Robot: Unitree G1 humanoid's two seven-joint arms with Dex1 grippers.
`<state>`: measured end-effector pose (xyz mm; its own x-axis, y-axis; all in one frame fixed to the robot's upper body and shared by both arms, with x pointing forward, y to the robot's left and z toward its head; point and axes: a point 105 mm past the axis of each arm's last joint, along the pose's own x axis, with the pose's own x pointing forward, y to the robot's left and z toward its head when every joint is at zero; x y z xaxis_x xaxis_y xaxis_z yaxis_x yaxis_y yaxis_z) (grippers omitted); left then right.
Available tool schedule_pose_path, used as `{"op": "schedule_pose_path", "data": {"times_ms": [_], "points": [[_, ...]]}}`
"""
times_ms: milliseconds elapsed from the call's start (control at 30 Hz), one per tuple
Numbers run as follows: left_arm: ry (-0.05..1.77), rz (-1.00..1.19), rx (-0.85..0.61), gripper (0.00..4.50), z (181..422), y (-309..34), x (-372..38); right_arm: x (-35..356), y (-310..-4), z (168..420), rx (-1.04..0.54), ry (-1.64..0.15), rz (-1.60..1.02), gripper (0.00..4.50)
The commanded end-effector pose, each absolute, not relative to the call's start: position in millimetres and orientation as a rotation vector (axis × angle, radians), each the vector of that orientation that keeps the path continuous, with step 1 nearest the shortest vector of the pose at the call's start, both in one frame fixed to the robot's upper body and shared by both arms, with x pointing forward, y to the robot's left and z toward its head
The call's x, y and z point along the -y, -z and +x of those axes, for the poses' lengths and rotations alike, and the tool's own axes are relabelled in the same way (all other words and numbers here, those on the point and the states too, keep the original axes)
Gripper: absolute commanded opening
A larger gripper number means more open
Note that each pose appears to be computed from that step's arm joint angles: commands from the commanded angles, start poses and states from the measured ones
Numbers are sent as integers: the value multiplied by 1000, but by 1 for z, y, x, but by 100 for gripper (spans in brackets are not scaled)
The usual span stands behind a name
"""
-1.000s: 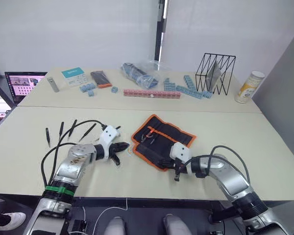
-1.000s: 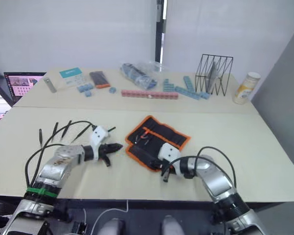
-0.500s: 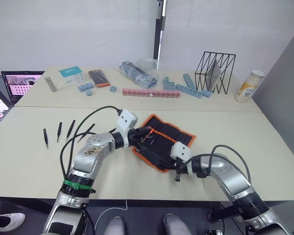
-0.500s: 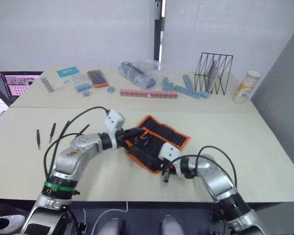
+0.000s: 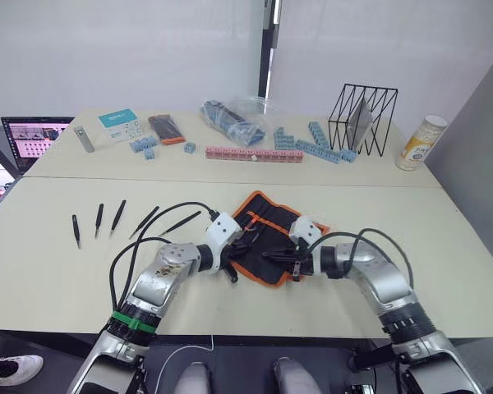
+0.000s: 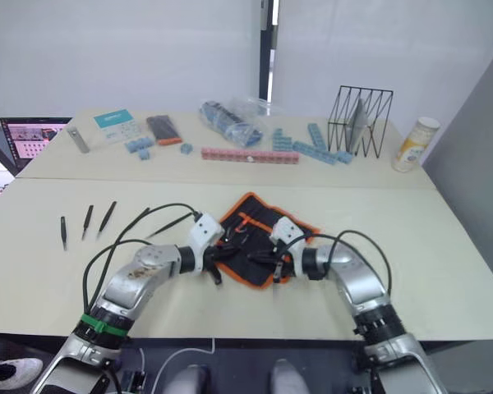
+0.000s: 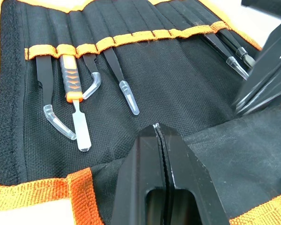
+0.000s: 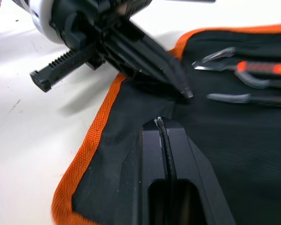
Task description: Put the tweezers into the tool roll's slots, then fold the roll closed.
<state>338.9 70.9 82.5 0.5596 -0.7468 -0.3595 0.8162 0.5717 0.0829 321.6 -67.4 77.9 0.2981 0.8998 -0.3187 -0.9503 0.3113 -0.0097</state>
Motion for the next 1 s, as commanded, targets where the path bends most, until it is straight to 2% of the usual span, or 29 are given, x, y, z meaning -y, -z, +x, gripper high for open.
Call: {"op": "schedule_pose_path", "data": {"times_ms": [33,133,300,500,600,767,833,900,1000], "points": [[902,258,-374,2,337,-62,-81,61,-66,325,-285,-1249,-241,0],[866,261,-400,2,341,-57,-89,66,-38,310,-353,-1294,-271,0],[838,256,-426,2,345,-50,-97,81,-20,268,-392,-1428,-250,0],[871,242,-460,2,341,-36,-102,98,-15,257,-438,-1416,-237,0],[986,220,-314,2,335,-60,-87,102,-36,262,-400,-1392,-191,0],[1010,203,-187,2,334,-82,-88,104,-70,263,-354,-1415,-138,0],[985,106,-180,2,335,-96,-101,110,-91,257,-390,-1451,-109,0],[977,58,-127,2,331,-115,-119,115,-118,258,-363,-1437,-70,0],[929,32,-48,2,324,-137,-146,122,-142,264,-320,-1377,-54,0]]}}
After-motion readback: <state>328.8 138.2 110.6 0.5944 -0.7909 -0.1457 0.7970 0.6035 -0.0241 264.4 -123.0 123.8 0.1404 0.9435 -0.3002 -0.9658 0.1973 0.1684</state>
